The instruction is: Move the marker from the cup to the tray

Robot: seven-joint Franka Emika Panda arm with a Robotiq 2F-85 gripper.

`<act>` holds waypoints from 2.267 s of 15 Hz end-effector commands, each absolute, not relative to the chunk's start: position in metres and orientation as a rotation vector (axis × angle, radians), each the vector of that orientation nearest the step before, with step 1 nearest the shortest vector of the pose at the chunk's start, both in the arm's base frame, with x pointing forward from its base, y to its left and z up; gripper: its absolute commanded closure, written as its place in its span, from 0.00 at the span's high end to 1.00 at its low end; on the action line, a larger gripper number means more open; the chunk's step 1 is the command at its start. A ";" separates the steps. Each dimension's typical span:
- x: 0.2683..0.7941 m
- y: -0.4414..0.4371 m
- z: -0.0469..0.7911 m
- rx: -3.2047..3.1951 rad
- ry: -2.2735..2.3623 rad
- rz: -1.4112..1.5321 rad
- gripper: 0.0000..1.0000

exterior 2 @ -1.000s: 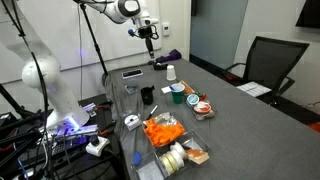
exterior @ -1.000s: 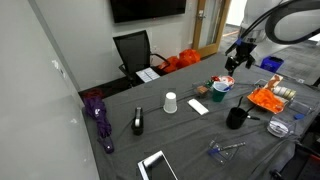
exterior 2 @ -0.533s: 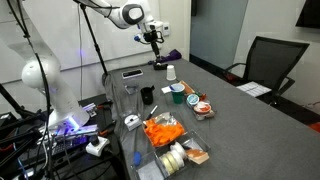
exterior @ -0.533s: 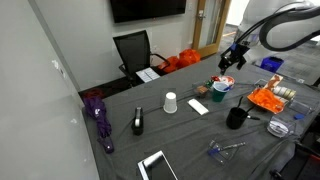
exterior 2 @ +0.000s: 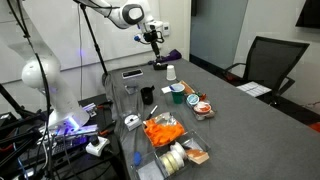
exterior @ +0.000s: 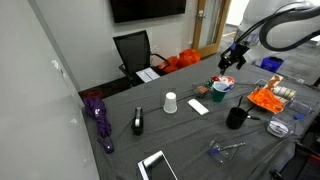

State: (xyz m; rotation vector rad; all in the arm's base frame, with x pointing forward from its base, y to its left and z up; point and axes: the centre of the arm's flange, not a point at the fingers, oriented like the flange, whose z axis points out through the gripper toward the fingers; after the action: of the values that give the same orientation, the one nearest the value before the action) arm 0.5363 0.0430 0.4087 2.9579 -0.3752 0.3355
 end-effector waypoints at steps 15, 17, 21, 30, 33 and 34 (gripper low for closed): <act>0.577 0.019 0.350 3.111 -0.622 0.432 1.00; 0.580 0.018 0.346 3.117 -0.648 0.426 1.00; 0.585 0.010 0.345 3.107 -0.698 0.443 1.00; 0.588 -0.036 0.329 3.113 -0.606 0.357 1.00; 0.584 -0.064 0.327 3.164 -0.502 0.388 1.00; 0.581 -0.075 0.328 3.178 -0.468 0.388 1.00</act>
State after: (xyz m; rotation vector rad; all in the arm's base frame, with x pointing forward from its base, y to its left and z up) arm 0.5832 -0.0430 0.3304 3.1336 -0.5642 0.3801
